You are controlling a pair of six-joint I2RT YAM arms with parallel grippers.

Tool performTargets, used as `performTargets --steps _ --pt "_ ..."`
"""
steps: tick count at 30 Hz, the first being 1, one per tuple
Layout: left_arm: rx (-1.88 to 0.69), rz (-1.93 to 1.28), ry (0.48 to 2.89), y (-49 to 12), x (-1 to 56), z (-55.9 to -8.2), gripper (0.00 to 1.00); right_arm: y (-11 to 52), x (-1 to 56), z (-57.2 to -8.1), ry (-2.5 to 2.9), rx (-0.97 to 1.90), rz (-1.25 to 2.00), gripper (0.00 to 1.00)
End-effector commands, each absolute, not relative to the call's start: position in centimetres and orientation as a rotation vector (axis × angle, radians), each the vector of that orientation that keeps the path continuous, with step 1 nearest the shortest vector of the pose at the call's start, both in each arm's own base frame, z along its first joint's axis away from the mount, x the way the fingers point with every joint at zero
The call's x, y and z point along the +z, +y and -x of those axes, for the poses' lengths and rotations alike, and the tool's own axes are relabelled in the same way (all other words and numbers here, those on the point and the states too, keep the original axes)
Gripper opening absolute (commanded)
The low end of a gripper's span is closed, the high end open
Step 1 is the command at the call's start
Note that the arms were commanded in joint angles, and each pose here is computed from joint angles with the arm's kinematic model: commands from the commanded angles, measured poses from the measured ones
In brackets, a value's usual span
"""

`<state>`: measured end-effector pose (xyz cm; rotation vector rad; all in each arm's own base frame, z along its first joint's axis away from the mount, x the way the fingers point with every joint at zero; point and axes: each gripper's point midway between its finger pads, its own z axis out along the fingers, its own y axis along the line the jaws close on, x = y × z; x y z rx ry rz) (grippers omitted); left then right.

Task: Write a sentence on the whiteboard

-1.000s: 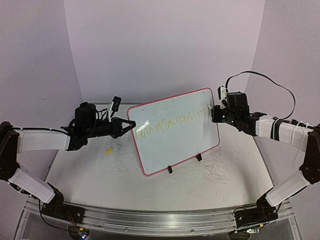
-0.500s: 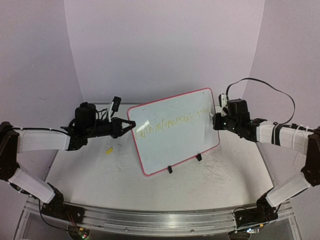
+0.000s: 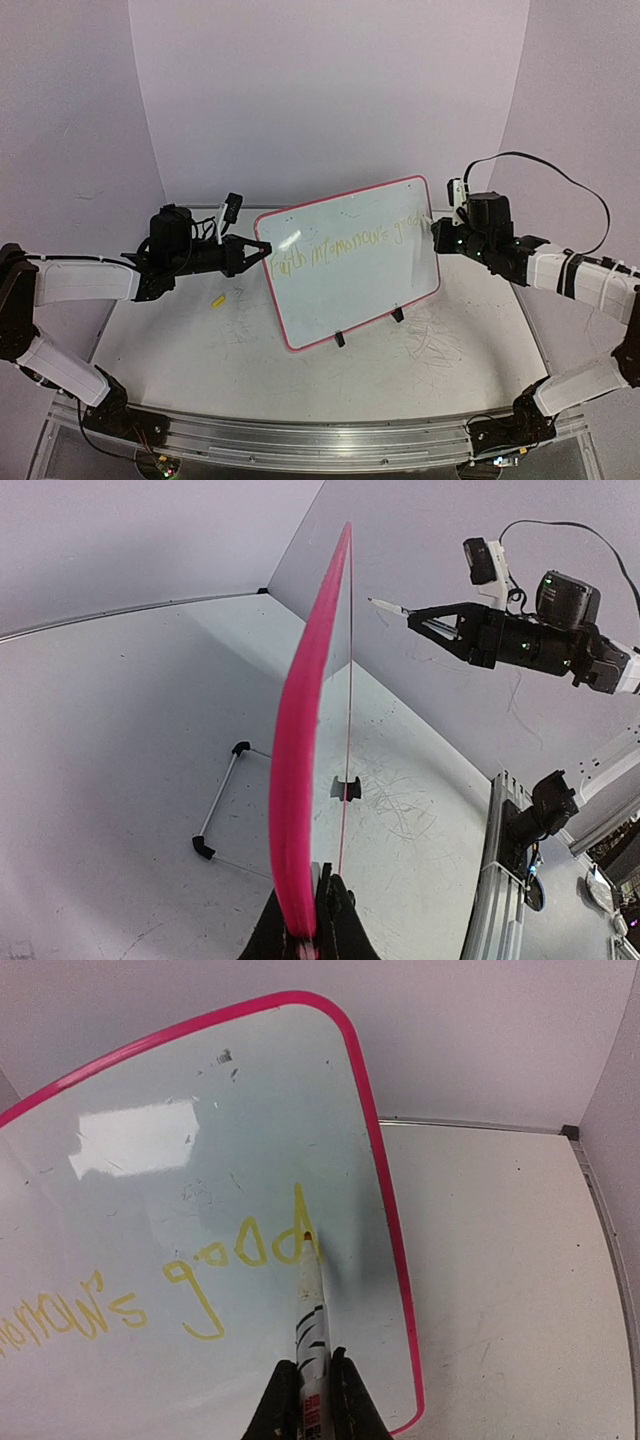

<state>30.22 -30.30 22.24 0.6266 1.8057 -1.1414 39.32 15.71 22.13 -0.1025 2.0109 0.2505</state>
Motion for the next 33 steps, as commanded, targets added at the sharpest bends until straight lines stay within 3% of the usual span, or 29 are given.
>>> performTargets --steps 1,17,24,30,33 --pt "-1.042 -0.695 1.814 -30.2 21.3 -30.4 0.0 15.5 23.2 -39.5 1.98 0.278 0.078 0.0" --pt "-1.043 -0.706 1.812 -30.3 21.4 -30.4 0.0 16.2 22.2 -41.5 1.993 0.292 0.075 0.0" --pt "-1.017 -0.662 1.826 -29.8 21.3 -30.8 0.0 12.4 26.6 -37.2 1.951 0.228 -0.035 0.0" --pt "-1.009 -0.644 1.821 -29.8 21.8 -31.2 0.02 11.4 26.0 -35.0 1.997 0.196 0.0 0.0" --pt "-1.005 -0.615 1.816 -29.5 22.4 -31.4 0.1 12.6 26.2 -34.6 2.002 0.252 0.072 0.0"
